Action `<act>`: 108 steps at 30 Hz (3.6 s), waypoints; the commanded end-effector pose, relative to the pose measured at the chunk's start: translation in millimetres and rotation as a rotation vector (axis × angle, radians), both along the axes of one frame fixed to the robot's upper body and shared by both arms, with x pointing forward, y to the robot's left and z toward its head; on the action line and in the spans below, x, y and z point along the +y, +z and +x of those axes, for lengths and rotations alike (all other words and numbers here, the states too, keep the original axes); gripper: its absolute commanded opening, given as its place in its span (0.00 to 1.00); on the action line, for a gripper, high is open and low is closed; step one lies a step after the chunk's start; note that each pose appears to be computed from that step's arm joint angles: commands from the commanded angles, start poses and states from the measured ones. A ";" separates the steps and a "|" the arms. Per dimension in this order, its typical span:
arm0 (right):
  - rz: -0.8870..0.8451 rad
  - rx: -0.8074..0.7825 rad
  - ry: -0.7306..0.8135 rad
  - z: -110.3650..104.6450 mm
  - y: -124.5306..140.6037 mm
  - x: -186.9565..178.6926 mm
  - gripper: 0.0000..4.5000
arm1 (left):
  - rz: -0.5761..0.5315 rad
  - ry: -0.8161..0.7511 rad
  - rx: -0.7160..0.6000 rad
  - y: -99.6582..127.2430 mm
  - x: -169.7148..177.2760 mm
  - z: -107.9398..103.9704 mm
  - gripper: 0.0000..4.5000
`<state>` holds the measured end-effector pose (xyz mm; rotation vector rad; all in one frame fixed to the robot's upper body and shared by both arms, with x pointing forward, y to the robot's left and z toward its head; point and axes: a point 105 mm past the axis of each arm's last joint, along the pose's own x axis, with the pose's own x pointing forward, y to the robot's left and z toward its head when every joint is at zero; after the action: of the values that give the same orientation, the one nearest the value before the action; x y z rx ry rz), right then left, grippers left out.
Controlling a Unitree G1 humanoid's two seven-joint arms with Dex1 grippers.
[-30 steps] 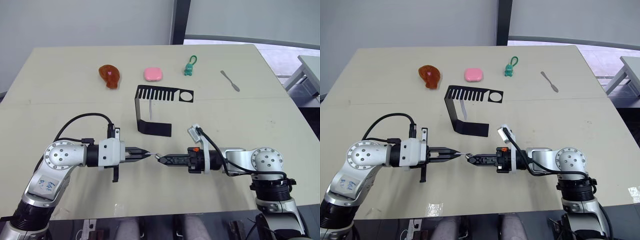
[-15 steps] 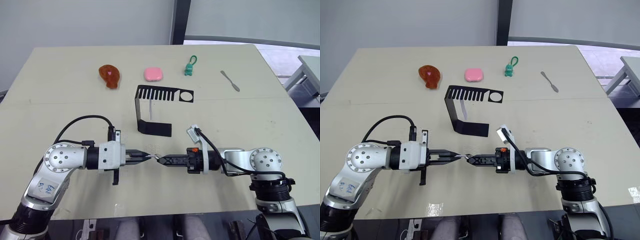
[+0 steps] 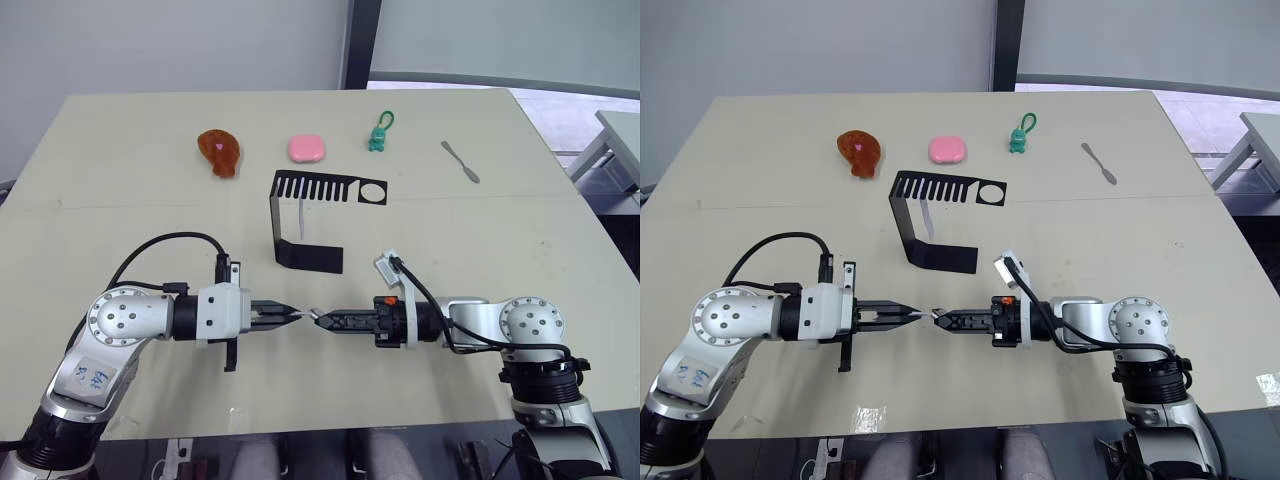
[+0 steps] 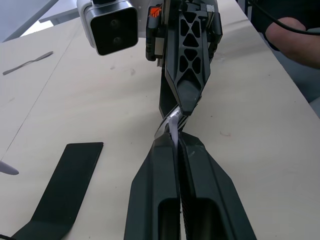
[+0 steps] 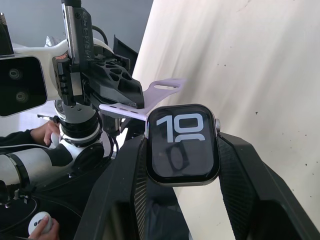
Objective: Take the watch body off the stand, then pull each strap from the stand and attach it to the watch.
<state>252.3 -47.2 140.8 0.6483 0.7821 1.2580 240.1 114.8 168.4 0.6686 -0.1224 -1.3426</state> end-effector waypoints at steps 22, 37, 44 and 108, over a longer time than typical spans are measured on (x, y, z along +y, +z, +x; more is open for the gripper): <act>0.033 -0.023 0.008 -2.2 7.8 1.7 0.33 | 0.027 -0.023 0.001 -0.2 -5.2 -4.0 0.00; 0.031 -0.023 0.005 -1.9 6.7 2.0 0.33 | 0.023 -0.035 0.016 0.2 -6.1 -10.2 0.00; 0.031 -0.025 0.006 -1.8 7.3 2.3 0.33 | 0.034 -0.024 0.019 -2.2 -3.3 -10.3 0.00; 0.029 -0.021 0.001 -1.1 6.0 2.1 0.33 | 0.017 0.033 -0.008 2.1 2.2 1.9 0.00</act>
<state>253.6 -47.4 140.2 0.6593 0.7735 1.2487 244.7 119.9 163.7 0.6512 -0.0696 -1.2993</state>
